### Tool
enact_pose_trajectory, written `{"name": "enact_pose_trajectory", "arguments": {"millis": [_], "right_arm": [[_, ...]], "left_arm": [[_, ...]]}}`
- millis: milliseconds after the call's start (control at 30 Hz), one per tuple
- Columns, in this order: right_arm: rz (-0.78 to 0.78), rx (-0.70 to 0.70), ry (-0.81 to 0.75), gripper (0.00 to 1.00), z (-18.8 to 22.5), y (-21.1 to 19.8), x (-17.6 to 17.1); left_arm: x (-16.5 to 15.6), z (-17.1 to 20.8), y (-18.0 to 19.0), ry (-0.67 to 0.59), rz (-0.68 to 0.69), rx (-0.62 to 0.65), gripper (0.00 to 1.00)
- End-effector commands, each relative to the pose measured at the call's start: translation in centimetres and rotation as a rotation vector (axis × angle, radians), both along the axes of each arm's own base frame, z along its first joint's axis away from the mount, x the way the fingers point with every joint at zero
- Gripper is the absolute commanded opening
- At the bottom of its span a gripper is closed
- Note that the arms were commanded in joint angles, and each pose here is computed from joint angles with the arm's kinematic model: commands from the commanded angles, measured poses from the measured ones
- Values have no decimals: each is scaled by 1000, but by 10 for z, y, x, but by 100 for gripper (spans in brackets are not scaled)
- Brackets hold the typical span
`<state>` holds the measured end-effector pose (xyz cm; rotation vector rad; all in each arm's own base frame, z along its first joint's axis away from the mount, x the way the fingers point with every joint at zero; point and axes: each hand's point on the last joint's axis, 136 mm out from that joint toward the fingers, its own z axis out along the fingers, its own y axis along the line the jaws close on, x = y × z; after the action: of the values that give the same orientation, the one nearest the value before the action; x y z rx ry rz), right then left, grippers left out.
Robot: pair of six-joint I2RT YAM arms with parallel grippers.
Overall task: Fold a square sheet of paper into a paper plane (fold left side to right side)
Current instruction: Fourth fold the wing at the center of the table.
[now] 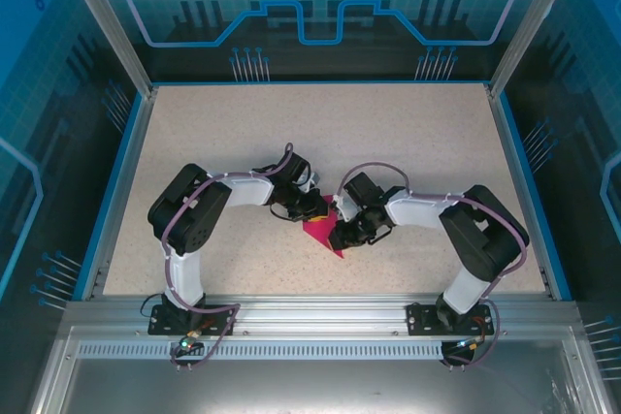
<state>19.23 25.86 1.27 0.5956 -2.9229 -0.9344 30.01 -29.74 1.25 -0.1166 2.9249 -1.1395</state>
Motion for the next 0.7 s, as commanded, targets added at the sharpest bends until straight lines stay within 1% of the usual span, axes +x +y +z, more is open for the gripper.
{"name": "enact_pose_trajectory", "arguments": {"millis": [0,67,133,200,400,500,567,667], "right_arm": [[34,-158,176,21,-18,-35,-54],[33,-161,162,21,-15,-35,-52],[27,-128,127,21,-6,-30,-47],[16,-87,78,21,9,-23,-38],[-23,-44,-43,24,48,-19,-17],[-28,44,-45,23,57,-3,-13],[-22,96,-26,23,57,10,-11],[-24,133,-1,22,48,23,-4]], "left_arm": [[-16,-41,28,73,19,155,14],[-16,-41,28,72,19,154,14],[-17,-41,27,74,18,152,14],[-17,-41,27,72,18,150,14],[-17,-39,26,72,19,145,14],[-16,-38,26,67,19,144,14],[-17,-38,27,67,18,143,14],[-18,-39,27,70,18,145,14]]}}
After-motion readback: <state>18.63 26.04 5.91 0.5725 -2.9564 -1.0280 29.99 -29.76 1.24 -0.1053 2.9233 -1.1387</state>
